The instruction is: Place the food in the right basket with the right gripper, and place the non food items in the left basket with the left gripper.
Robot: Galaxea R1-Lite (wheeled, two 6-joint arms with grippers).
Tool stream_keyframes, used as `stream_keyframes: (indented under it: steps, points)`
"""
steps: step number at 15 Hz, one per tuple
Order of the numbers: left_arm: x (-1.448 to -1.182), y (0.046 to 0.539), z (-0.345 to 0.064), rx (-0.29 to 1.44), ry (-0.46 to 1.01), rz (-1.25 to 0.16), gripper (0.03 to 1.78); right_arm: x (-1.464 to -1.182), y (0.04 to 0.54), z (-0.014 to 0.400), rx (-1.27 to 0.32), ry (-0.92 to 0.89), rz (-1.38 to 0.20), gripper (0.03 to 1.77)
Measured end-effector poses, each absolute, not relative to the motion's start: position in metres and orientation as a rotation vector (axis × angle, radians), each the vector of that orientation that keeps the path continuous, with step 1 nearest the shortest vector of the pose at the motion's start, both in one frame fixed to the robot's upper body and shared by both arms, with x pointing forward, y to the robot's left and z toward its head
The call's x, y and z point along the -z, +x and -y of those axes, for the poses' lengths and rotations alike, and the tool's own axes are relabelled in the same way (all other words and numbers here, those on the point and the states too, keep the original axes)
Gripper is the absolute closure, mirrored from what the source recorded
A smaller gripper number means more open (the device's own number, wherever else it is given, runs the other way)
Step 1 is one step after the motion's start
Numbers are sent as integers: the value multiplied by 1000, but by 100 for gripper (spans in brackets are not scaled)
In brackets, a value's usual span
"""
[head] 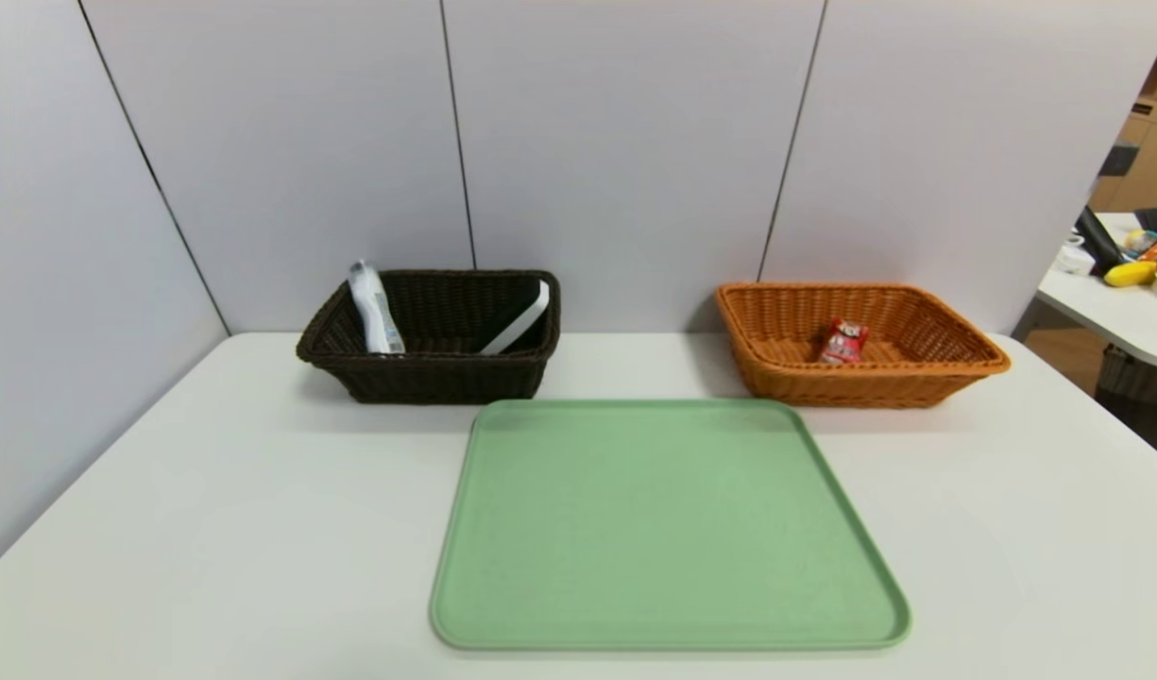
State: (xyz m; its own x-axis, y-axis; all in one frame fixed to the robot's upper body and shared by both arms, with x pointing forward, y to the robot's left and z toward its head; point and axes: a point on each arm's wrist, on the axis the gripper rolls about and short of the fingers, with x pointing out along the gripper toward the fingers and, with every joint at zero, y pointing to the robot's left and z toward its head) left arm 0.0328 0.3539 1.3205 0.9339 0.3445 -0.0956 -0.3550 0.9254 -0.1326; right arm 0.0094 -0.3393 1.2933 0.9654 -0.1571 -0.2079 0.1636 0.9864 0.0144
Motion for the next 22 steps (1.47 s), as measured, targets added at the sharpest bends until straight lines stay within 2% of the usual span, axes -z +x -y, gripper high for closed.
stream_keyframes:
  steps: [5,10,13,18,22]
  points:
    - [-1328,24,-347,-451,-181,-15,12,-1294,7,339,156,21,-178,10]
    - [-1320,22,-337,-317,-155,-22,12,-1290,13,339,147,-4,-114,10]
    - [-1319,24,-336,-233,-64,28,12,-1281,10,340,144,-23,-101,10]
    - [-1294,36,-336,-138,16,78,12,-1267,5,339,123,-51,-72,10]
    - [-1258,36,-336,-127,59,52,12,-1266,6,339,92,-54,20,10]
